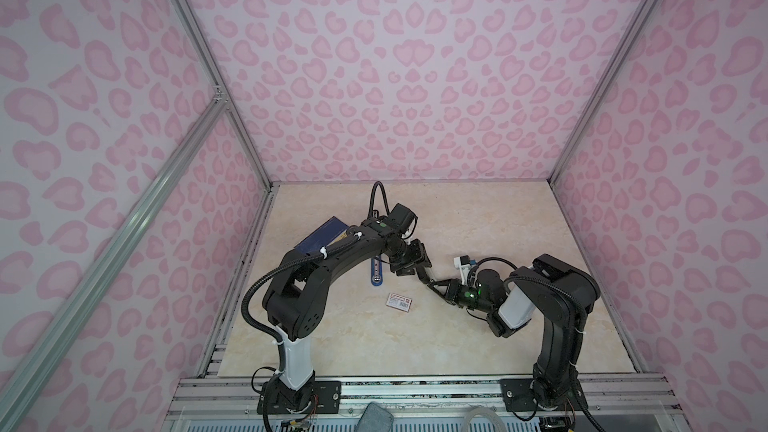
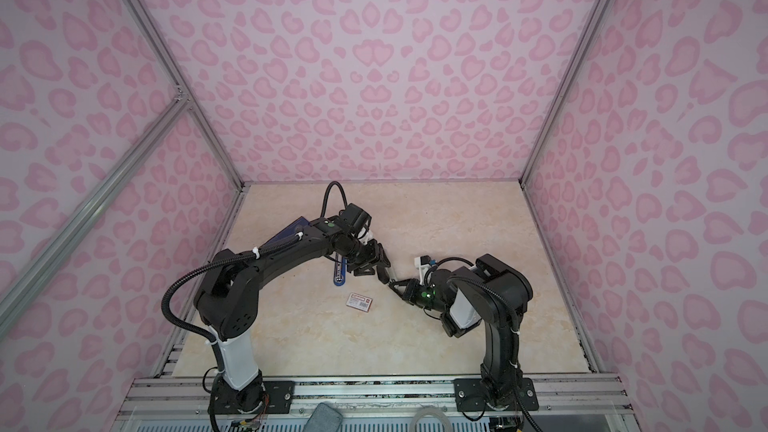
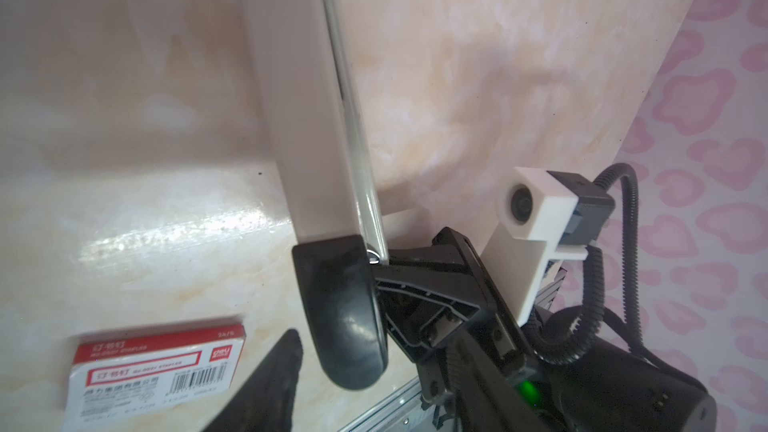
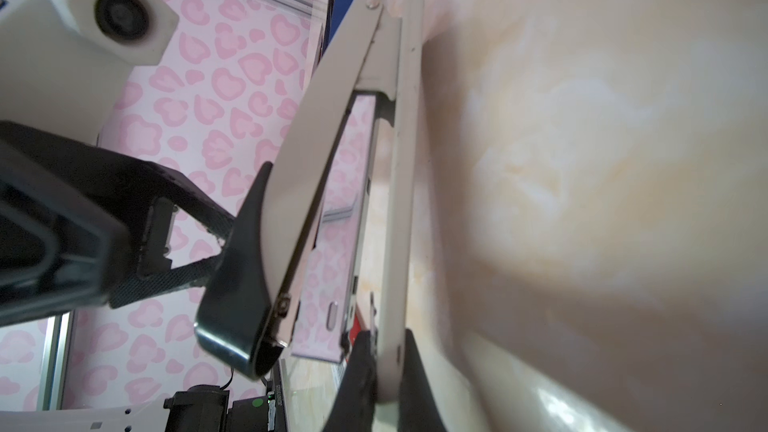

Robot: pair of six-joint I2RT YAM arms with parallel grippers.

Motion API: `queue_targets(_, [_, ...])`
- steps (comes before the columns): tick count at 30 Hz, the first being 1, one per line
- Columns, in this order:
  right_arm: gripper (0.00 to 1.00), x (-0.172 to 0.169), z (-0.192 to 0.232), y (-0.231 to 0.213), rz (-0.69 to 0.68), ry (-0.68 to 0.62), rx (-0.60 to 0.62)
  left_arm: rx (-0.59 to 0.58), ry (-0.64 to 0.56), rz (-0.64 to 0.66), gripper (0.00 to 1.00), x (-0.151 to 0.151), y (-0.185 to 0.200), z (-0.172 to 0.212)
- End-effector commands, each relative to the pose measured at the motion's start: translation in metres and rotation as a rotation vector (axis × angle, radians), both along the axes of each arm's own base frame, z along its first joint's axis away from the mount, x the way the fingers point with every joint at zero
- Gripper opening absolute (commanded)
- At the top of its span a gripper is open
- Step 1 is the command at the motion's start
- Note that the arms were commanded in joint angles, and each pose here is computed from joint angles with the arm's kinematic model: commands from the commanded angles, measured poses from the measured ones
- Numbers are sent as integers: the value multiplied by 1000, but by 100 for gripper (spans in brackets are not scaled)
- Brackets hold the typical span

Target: Load the staples into the stapler

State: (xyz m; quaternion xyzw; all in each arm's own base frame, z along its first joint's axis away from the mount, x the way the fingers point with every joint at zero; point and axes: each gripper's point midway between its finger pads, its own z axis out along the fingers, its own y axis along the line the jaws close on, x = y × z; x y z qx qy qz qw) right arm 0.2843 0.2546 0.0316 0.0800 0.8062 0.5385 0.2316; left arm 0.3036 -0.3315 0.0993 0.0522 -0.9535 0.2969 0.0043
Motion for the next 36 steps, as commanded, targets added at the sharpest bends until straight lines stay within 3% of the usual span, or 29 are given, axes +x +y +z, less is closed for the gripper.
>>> queue_targets(1, [0,-1,-9,-3,-23,34,-17,20,-12,16,58,2,-1,-5])
queue_targets(12, [0,-1,-9,-3,-26,30,-14,64,16,2,48,-5,-5,-25])
queue_targets(14, [0,0,-8,-3,-25,29,-12,66,18,-1,41,-4,-6,-27])
queue_targets(18, [0,-1,-10,-2,-22,31,-11,70,15,-4,11,0,-8,-28])
queue_targets(20, [0,-3,-13,-3,-17,37,-15,67,8,-7,3,4,-7,-24])
queue_targets(36, [0,-24,-36,-13,26,103,-44,2,-73,50,3,91,39,26])
